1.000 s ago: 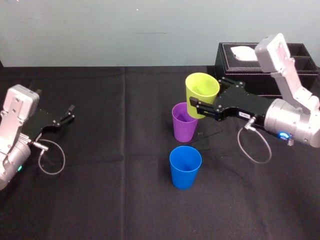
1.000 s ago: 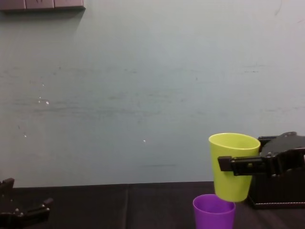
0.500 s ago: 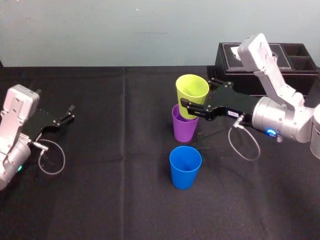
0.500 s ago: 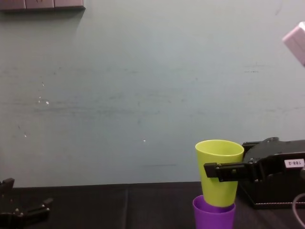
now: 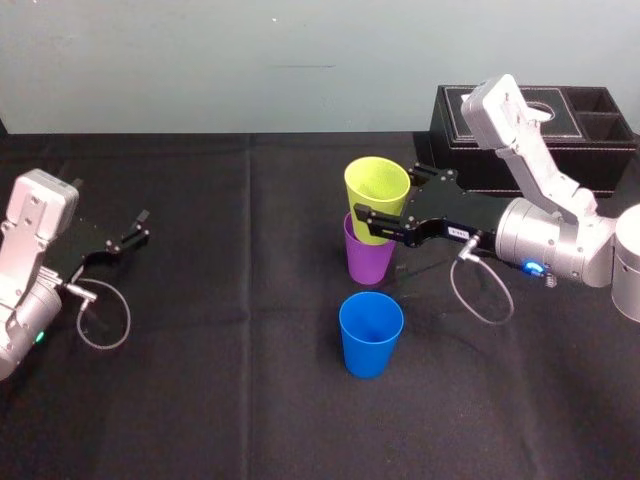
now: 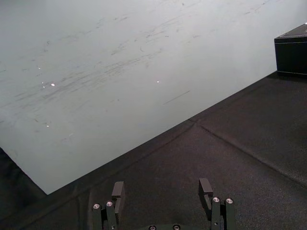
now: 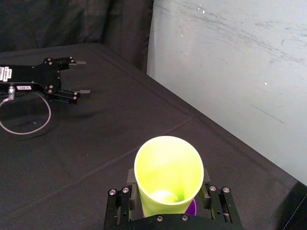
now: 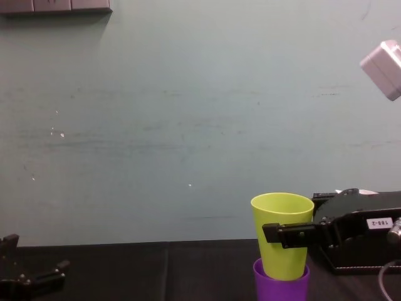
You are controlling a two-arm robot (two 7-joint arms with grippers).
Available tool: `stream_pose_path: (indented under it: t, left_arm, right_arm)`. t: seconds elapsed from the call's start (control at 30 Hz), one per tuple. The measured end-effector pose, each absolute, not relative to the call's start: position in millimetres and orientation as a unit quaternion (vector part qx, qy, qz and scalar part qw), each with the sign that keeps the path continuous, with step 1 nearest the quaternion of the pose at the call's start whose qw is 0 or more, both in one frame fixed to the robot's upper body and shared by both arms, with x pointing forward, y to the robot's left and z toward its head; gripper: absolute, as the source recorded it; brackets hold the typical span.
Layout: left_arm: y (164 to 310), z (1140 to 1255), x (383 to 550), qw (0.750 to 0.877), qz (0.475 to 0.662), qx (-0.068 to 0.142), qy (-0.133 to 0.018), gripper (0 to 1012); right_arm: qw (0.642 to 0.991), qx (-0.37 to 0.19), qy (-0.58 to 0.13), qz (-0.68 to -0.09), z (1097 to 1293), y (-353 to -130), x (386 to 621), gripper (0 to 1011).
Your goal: Stack the three plastic cups sequentially using one hand.
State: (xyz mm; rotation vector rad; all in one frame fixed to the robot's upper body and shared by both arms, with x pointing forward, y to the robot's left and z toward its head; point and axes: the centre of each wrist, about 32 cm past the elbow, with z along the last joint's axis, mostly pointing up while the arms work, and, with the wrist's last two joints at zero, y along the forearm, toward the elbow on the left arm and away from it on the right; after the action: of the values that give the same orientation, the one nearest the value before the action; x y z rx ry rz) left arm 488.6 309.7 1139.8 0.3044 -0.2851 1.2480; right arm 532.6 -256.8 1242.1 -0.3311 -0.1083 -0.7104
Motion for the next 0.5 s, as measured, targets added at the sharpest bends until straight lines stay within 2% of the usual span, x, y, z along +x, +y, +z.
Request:
stream_pose_path:
  t: [0.5]
  left_arm:
    - [309.7,1139.8,488.6,0.791,0.580,0.141,-0.132,1011]
  right_arm:
    - [0.923,-0.164,-0.048,-0.346,1237.9,-257.8,534.7,738]
